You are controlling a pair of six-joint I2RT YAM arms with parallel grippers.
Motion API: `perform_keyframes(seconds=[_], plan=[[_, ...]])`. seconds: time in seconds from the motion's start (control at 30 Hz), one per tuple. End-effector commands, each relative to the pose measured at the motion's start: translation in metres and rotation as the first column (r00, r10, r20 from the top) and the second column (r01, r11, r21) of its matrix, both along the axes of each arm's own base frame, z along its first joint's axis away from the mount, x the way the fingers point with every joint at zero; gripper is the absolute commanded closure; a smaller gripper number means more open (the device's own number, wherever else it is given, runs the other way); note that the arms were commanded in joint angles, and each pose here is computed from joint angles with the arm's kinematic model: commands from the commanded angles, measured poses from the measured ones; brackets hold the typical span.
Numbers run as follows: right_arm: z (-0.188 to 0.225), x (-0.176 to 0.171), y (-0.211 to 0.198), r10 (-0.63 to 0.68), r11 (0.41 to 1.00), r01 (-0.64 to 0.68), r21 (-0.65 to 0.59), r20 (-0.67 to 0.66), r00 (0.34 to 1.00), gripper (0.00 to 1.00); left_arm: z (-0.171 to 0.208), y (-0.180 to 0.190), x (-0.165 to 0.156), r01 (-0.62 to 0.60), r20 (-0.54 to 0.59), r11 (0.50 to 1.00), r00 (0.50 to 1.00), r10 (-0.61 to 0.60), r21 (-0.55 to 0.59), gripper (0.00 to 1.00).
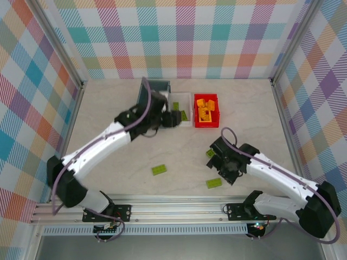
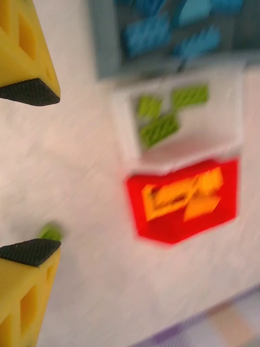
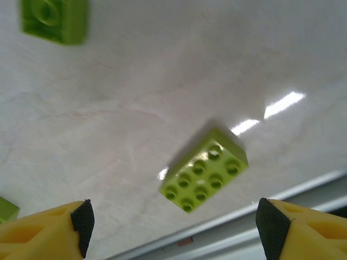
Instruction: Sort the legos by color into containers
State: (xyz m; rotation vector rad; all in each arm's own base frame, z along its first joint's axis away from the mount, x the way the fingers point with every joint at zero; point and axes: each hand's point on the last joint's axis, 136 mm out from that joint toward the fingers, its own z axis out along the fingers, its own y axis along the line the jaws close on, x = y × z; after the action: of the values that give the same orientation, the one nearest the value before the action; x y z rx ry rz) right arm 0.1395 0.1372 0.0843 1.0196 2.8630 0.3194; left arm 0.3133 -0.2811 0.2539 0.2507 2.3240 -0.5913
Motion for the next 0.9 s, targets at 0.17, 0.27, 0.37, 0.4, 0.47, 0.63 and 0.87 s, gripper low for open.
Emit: perform_keyframes(seconds=[0.17, 0.27, 0.37, 0.4, 0.47, 0.63, 0.87], plan=[[-0.031, -0.021, 0.016, -0.279, 0.946, 0.299, 0.126, -0.158, 0.947, 0.21, -0.028, -0.026, -0.136, 0.340, -0.009, 0.934, 0.939, -0.343, -0.106, 0.31], [-0.043, -0.018, 0.020, -0.315, 0.933, 0.338, 0.125, -0.173, 0.933, 0.23, -0.036, -0.018, -0.156, 0.348, -0.031, 0.932, 0.935, -0.352, -0.104, 0.31], [-0.052, -0.014, 0.023, -0.336, 0.926, 0.359, 0.118, -0.182, 0.924, 0.25, -0.034, -0.015, -0.164, 0.351, -0.023, 0.929, 0.934, -0.356, -0.115, 0.31], [-0.054, -0.013, 0.024, -0.339, 0.925, 0.362, 0.113, -0.182, 0.923, 0.27, -0.032, -0.015, -0.165, 0.353, -0.018, 0.928, 0.934, -0.357, -0.116, 0.31], [-0.060, -0.012, 0.025, -0.348, 0.924, 0.370, 0.097, -0.188, 0.919, 0.31, -0.030, -0.015, -0.166, 0.356, -0.010, 0.927, 0.933, -0.360, -0.119, 0.31], [-0.073, -0.015, 0.023, -0.364, 0.921, 0.384, 0.066, -0.210, 0.908, 0.42, -0.026, -0.012, -0.167, 0.353, -0.005, 0.928, 0.935, -0.356, -0.117, 0.31], [-0.074, -0.009, 0.019, -0.349, 0.931, 0.362, 0.051, -0.169, 0.922, 0.67, -0.016, 0.002, -0.159, 0.291, 0.033, 0.951, 0.957, -0.289, -0.107, 0.33]])
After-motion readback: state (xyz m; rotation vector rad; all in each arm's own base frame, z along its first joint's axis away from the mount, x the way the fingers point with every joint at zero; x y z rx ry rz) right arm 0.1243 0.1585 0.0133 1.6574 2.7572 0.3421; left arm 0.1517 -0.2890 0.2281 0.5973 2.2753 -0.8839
